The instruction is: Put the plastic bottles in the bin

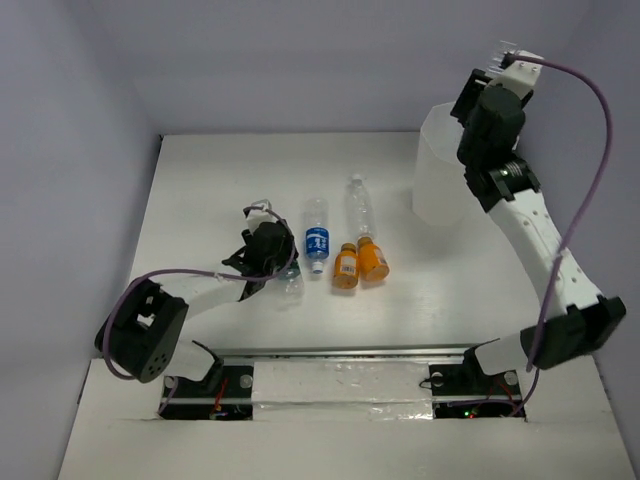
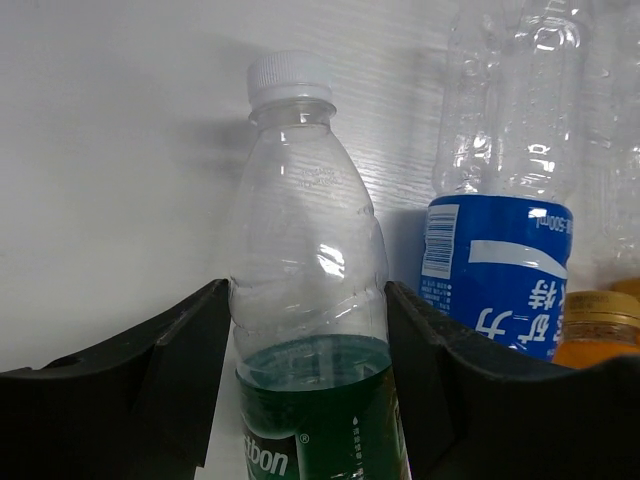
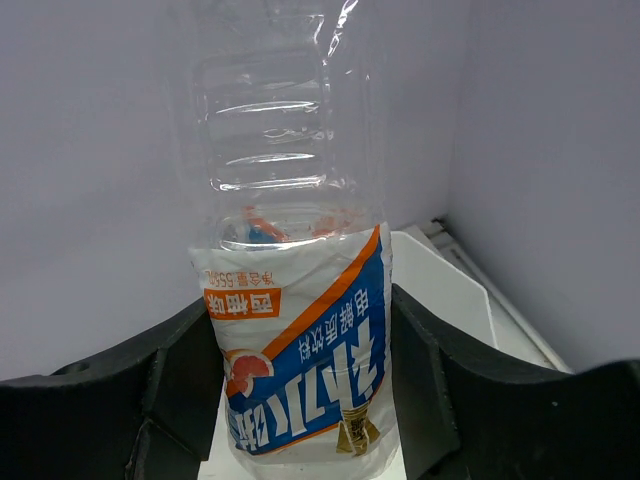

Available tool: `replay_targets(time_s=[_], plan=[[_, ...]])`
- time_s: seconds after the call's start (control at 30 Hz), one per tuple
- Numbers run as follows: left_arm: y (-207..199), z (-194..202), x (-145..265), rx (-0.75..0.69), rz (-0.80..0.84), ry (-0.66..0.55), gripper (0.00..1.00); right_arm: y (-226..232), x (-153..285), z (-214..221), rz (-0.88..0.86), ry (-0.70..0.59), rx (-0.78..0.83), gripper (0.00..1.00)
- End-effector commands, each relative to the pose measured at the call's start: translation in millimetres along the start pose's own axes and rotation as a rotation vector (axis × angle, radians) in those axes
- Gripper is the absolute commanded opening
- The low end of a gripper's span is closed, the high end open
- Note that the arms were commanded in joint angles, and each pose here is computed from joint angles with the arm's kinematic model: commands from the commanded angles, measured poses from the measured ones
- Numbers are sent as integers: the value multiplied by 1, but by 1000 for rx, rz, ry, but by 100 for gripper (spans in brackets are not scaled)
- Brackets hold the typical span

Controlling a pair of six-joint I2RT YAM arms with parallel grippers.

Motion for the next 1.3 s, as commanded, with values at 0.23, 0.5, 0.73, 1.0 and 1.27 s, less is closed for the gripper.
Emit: replay_targets(time_s=[0.23, 0.5, 0.73, 1.0, 1.27], plan=[[-9, -24, 17, 41, 60, -87, 40, -20, -73, 24, 235, -58, 97, 49], [-11, -45, 38, 62, 75, -148, 39, -11, -82, 62, 215, -8, 78, 53], [-24, -75, 65, 108, 139, -209, 38, -15, -65, 75, 177, 5, -11, 71], [-50, -110, 102, 149, 254, -272, 37, -19, -40, 56, 101, -19, -97, 90], [-120, -142, 140, 133, 405, -319, 37, -26, -3, 18, 6, -54, -235, 89]])
Point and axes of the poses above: each gripper's point midway between its finger pads, its own x axis back along the fingers, its own y axis along the line the jaws close on, z = x × y, the point moved 2 cm from there along x, back along the fingers, and after that the axes turned 6 degrees about x, right-handed, at the moved point
